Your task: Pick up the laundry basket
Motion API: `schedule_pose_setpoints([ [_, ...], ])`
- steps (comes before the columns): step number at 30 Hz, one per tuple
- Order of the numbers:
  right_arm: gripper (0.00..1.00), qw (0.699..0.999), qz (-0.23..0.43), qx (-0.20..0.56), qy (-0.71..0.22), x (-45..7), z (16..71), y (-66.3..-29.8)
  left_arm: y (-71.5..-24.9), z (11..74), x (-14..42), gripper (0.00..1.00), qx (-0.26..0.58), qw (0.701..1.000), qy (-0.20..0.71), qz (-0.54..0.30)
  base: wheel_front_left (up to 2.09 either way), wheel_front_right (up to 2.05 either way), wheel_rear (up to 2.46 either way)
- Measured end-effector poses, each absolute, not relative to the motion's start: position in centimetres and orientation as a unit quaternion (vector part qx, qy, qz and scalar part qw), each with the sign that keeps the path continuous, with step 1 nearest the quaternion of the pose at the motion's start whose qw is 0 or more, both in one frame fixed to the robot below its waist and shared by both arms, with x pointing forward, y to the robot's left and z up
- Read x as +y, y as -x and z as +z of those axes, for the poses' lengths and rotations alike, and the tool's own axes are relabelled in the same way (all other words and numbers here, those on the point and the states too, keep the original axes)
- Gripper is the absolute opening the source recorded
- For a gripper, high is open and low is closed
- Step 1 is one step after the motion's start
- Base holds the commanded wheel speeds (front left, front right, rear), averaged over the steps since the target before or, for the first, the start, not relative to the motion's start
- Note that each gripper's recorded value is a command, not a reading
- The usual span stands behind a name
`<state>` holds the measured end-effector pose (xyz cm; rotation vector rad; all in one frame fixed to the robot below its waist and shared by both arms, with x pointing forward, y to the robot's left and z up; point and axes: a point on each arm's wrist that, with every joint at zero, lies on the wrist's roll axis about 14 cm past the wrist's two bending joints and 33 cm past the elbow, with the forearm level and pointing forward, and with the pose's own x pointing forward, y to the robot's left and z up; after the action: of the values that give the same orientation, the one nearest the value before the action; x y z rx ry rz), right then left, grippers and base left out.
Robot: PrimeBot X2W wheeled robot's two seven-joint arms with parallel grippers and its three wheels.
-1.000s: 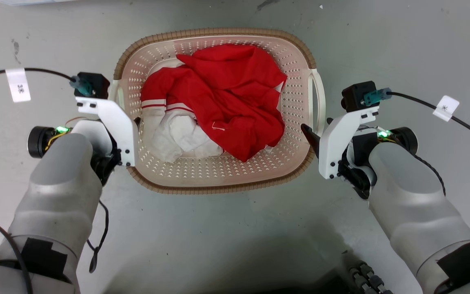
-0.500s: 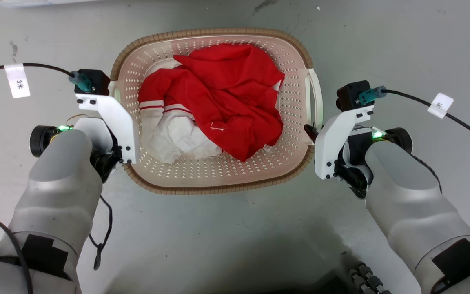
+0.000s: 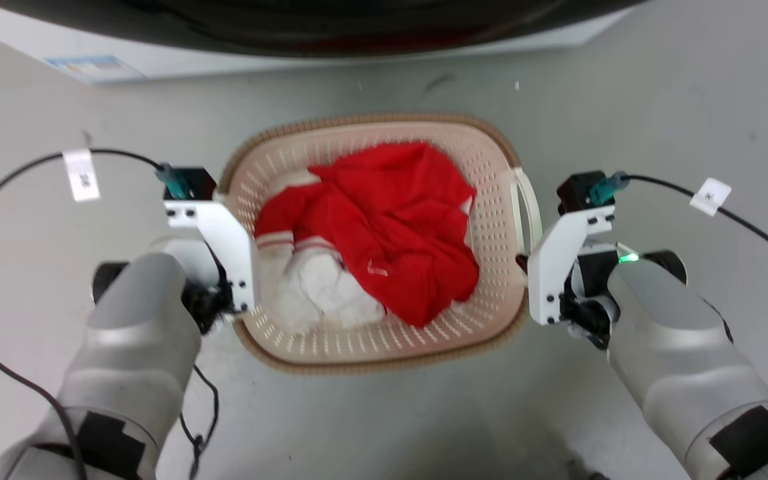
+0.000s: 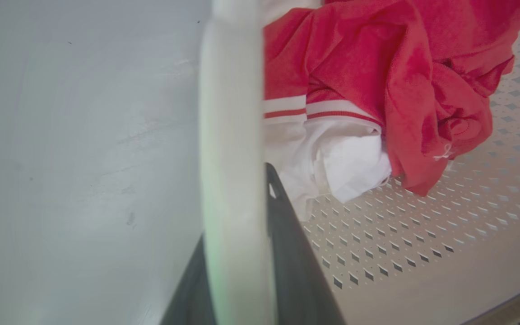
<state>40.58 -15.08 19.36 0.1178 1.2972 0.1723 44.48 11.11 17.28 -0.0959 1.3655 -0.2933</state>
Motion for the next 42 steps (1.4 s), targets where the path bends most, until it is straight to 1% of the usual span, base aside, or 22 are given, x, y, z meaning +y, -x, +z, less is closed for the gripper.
schedule_pose_setpoints([
  [10,0.00,0.795,0.085,0.599,-0.047,-15.1,24.0,-38.9,-41.5,23.1,10.7,0.00,0.640,0.754,0.053,-0.137,0.00,0.00,0.00],
  [14,0.00,0.799,0.090,0.592,-0.042,-14.9,26.0,-38.3,-40.4,25.5,10.8,0.00,0.638,0.755,0.054,-0.138,0.00,0.00,0.00],
  [21,0.00,0.815,0.101,0.570,-0.034,-14.4,29.8,-38.6,-40.0,29.7,11.4,0.00,0.611,0.778,0.054,-0.134,0.00,0.00,0.00],
  [31,0.00,0.824,0.106,0.556,-0.029,-14.1,33.5,-37.3,-38.5,33.6,12.0,0.00,0.583,0.800,0.050,-0.131,0.00,0.00,0.00],
  [37,0.00,0.817,0.101,0.567,-0.035,-14.5,34.7,-35.6,-37.2,34.9,11.8,0.00,0.579,0.803,0.047,-0.135,0.00,0.00,0.00],
  [42,0.00,0.806,0.095,0.583,-0.043,-15.0,35.1,-34.0,-35.8,35.3,11.4,0.00,0.591,0.793,0.046,-0.142,0.00,0.00,0.00],
])
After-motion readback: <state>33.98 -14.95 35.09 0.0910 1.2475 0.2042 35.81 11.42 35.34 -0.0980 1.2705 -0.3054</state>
